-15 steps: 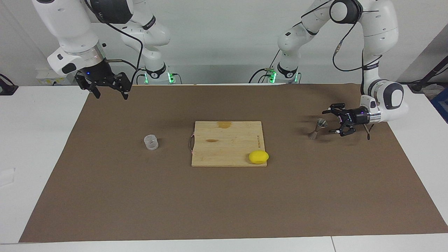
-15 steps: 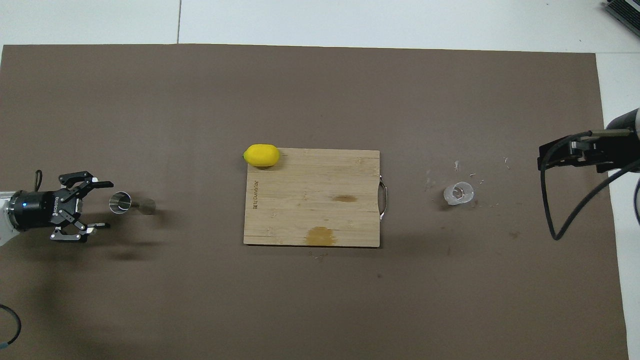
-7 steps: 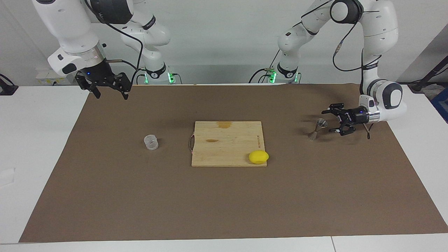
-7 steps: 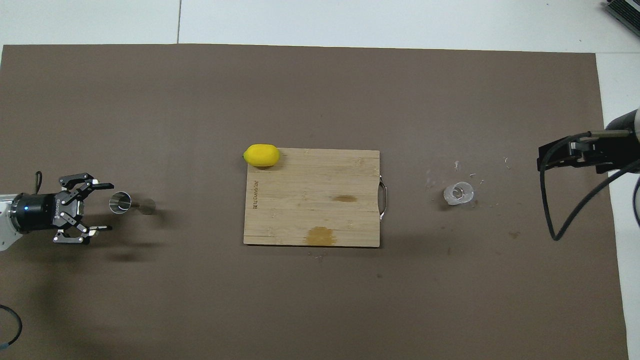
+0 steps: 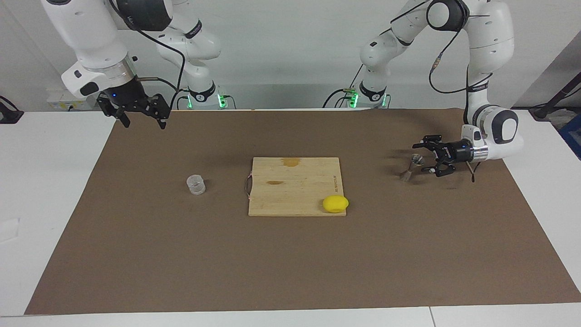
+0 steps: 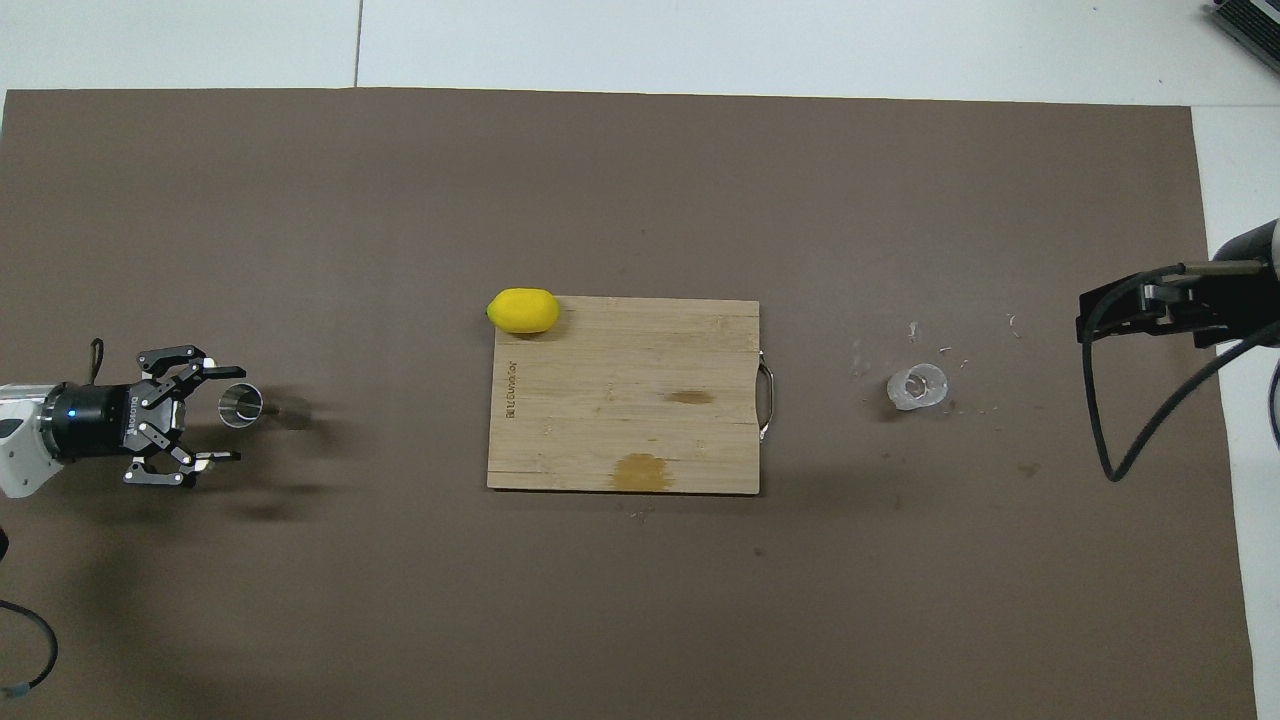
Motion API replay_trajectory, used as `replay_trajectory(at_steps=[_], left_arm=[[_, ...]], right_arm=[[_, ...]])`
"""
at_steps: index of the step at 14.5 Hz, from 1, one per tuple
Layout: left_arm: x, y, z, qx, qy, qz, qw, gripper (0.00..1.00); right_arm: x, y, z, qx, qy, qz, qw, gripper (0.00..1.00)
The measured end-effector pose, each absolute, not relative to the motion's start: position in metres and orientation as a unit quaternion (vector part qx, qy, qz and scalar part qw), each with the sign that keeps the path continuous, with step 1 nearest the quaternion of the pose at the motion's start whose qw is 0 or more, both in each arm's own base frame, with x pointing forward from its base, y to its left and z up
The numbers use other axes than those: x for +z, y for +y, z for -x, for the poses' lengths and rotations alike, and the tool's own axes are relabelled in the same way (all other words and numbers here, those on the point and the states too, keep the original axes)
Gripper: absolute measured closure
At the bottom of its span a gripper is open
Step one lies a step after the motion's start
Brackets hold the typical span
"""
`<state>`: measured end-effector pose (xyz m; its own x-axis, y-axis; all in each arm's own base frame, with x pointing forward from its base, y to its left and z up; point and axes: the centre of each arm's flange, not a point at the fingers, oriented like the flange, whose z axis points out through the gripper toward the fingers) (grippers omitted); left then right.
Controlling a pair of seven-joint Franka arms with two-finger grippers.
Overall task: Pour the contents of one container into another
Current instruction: 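Close the left gripper around the small metal cup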
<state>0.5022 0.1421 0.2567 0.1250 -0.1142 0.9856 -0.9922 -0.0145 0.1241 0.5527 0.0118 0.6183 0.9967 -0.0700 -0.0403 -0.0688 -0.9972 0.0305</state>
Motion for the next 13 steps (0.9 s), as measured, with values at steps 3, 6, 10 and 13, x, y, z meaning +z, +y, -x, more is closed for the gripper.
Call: replay_trajectory(at_steps=[3, 6, 10, 13], left_arm=[[0.2567, 0.1412, -0.5028, 0.441, -0.494, -0.560, 0.499, 0.02], [0.2568, 0.1414, -0.5030, 0.442, -0.493, -0.560, 0.498, 0.04], [0.2568, 0.1416, -0.5036, 0.447, -0.497, -0.557, 0.493, 0.21], [0.2572, 0.1419, -0.5049, 0.452, -0.496, -0.557, 0.489, 0.22]], right_arm=[[0.6173, 0.0116, -0.5526, -0.022, -0.035, -0.999, 0.015, 0.00], [0.6161, 0.0116, -0.5524, -0.023, -0.035, -0.999, 0.015, 0.00], [0.6158, 0.0114, -0.5523, -0.023, -0.035, -0.999, 0.015, 0.00], [0.6159, 0.0112, -0.5522, -0.023, -0.035, -0.999, 0.015, 0.00]])
